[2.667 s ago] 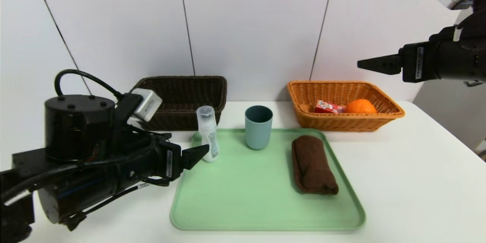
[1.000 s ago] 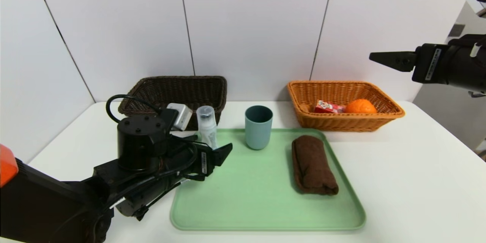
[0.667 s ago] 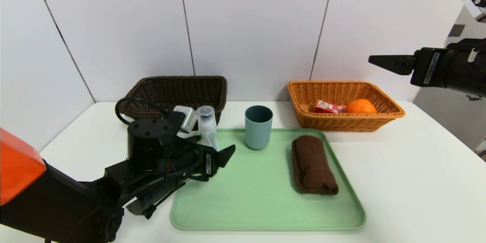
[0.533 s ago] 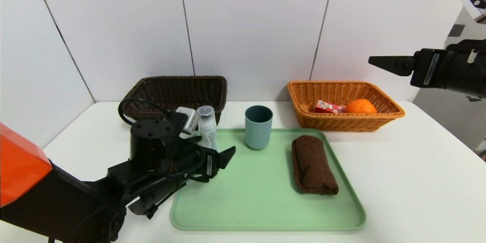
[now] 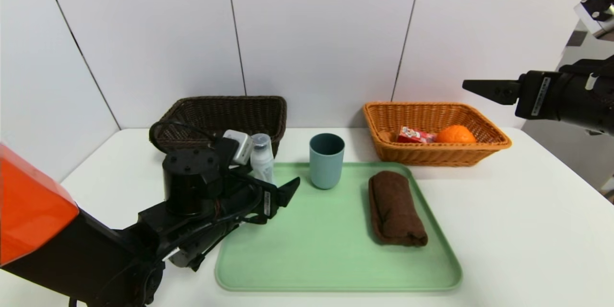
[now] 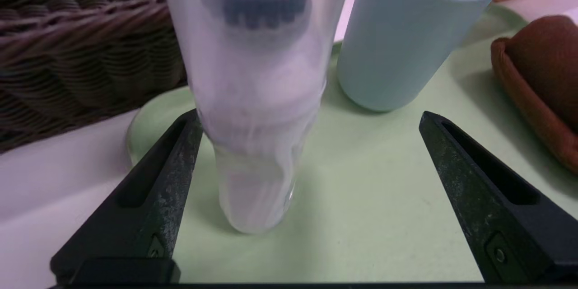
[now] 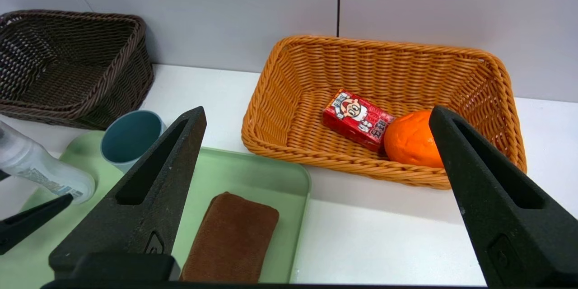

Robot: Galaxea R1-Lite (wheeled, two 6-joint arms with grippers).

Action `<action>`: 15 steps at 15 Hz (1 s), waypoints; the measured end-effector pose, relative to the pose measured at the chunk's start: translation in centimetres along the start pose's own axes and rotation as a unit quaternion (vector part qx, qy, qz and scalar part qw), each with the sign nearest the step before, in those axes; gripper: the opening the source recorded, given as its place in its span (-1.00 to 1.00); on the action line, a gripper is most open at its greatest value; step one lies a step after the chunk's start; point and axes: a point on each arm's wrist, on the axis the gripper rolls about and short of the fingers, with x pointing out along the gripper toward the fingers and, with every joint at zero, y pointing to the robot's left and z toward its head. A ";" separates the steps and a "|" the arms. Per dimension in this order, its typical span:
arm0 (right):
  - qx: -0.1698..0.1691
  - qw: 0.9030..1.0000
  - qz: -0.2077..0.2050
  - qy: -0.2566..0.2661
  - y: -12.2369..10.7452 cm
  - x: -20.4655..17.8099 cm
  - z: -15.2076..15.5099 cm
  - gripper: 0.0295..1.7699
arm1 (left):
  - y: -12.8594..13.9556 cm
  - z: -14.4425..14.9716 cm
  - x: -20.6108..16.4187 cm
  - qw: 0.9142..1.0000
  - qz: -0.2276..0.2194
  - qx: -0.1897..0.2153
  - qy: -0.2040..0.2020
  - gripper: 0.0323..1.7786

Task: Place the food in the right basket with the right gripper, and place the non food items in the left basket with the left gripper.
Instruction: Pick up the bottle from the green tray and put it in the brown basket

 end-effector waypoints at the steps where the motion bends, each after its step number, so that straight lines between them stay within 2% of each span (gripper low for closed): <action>1: 0.000 1.000 0.000 -0.001 0.0 0.0 0.0 0.92 | 0.0 0.0 0.0 1.000 0.000 0.000 -0.002 0.90; 6: -0.003 1.000 0.008 -0.024 0.2 0.1 0.4 0.92 | 0.0 -0.4 0.4 1.000 0.001 0.002 -0.002 0.90; 9: -0.002 1.000 0.009 -0.026 0.2 0.1 0.5 0.92 | 0.3 -0.4 0.6 0.999 0.005 0.032 -0.008 0.90; 15: -0.002 1.000 0.011 -0.023 0.3 0.0 0.3 0.92 | 1.4 0.2 1.5 0.999 0.021 0.034 -0.018 0.90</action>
